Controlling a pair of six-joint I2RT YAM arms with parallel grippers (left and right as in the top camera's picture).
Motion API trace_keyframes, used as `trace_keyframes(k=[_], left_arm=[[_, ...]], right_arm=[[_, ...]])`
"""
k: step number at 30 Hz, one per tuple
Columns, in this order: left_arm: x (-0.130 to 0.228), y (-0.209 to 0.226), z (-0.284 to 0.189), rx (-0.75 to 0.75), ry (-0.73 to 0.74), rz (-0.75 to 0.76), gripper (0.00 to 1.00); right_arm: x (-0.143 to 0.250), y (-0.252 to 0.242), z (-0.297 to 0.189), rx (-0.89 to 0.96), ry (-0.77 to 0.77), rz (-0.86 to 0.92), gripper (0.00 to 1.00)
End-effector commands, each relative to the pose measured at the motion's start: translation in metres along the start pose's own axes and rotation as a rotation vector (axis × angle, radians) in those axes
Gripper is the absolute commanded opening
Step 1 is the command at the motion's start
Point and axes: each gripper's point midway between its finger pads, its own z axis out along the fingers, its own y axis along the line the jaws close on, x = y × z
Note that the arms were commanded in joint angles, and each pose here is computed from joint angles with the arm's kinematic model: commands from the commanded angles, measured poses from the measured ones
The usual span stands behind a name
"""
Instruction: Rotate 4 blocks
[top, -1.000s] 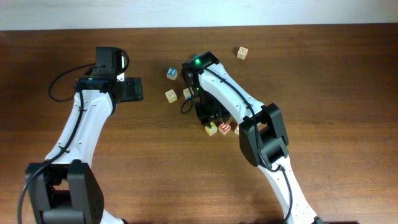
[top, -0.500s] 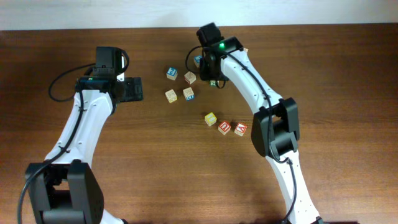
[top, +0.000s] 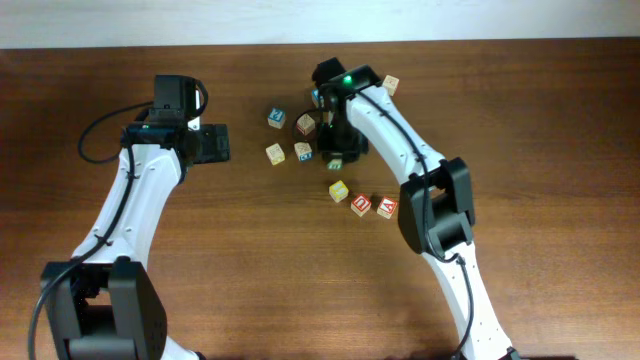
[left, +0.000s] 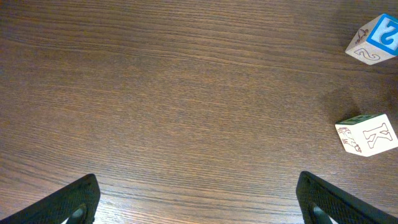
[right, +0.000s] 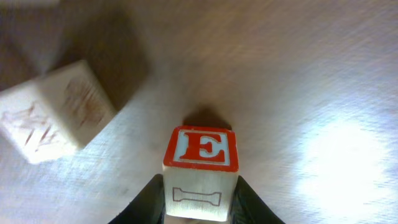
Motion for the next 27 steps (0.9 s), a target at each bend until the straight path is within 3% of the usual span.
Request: trace_keyframes(k=[1,6,11,15,18,21,23,27], left_arm=[[-0.007,0.001,-0.001,-0.009,-0.015,-0.013,0.99],[-0.007,0.001,-0.001,-0.009,-0.014,-0.013,0.99],[-0.007,0.001,-0.001,-0.009,-0.014,-0.013,0.99],[-0.008,0.001,-0.003,-0.008,-0.018,-0.014,0.99],[-0.024,0.004,-0.034,-0.003,-0.061,-0.021,0.99],[-0.048,0.011,-0.092,0.012,-0.152,-0.038,0.99],[-0.052,0.003,-0.116,0.087,-0.19,-0.038,0.99],[-0.049,0.002,-0.119,0.096,-0.184,-0.037,0.99]], right_arm=[[0.039,0.036,0.014,-0.024,0.105,-0.104,0.29],[0.076,0.03,0.013,0.099,0.203,-0.151,0.3],[0.067,0.006,0.009,0.191,0.18,-0.139,0.35],[0.067,0.016,-0.006,0.142,0.173,-0.147,0.56],[0.057,0.032,-0.067,0.085,0.058,-0.179,0.58],[0.044,0.053,-0.169,-0.093,-0.188,-0.222,0.56],[0.053,0.032,-0.255,-0.144,-0.378,-0.206,0.56],[0.088,-0.029,-0.358,-0.107,-0.631,-0.082,0.56]])
